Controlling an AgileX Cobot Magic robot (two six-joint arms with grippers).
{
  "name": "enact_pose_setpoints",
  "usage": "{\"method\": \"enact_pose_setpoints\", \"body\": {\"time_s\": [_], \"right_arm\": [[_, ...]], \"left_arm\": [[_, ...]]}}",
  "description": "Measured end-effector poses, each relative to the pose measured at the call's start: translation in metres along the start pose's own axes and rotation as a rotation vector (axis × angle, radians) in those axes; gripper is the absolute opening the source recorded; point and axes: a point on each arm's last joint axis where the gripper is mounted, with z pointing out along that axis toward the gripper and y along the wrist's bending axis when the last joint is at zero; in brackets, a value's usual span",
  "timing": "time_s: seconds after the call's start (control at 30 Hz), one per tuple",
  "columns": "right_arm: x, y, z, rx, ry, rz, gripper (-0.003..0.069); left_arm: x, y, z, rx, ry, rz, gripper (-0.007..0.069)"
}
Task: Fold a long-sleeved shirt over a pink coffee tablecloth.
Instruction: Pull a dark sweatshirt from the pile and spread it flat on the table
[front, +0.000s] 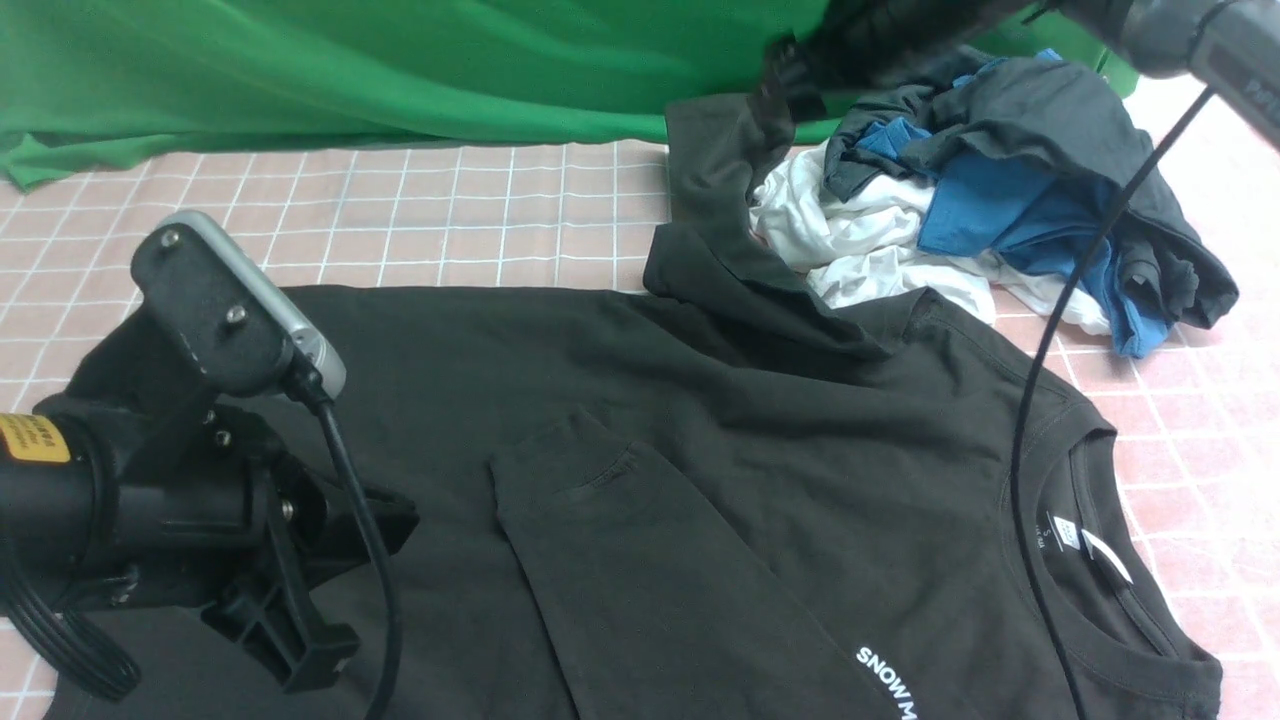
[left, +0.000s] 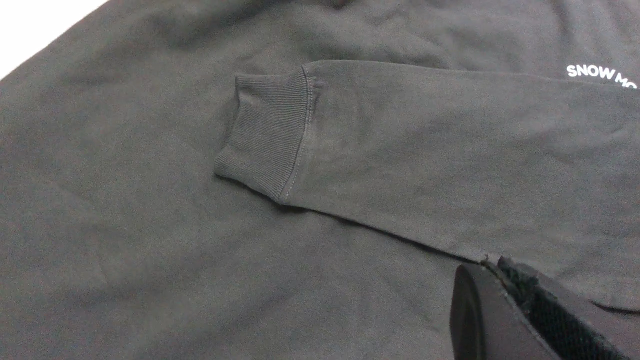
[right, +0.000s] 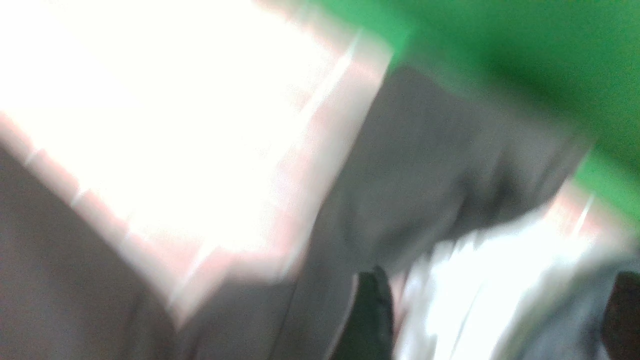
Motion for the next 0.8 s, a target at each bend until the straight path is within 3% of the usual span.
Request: {"method": "enact_pose_setpoints", "body": {"time_s": [0.33,0.63,0.8], "right_arm": [[0.038,0.000,0.081,0.017,-0.024,0.015,0.0599],[0.053,0.013,0.108,-0.005,-0.019,-0.023,0.0591],[0.066,0.014,0.121,-0.013,0.015,-0.064,0.0513]], "left_arm": [[-0.002,0.001,0.000,-0.008,-0.017,-0.006,0.0018],[-0.004,0.002,0.000,-0.016,-0.049,-0.023,0.0018],[-0.005,0.001,0.000,-0.015,-0.051,-0.025,0.0018]]}}
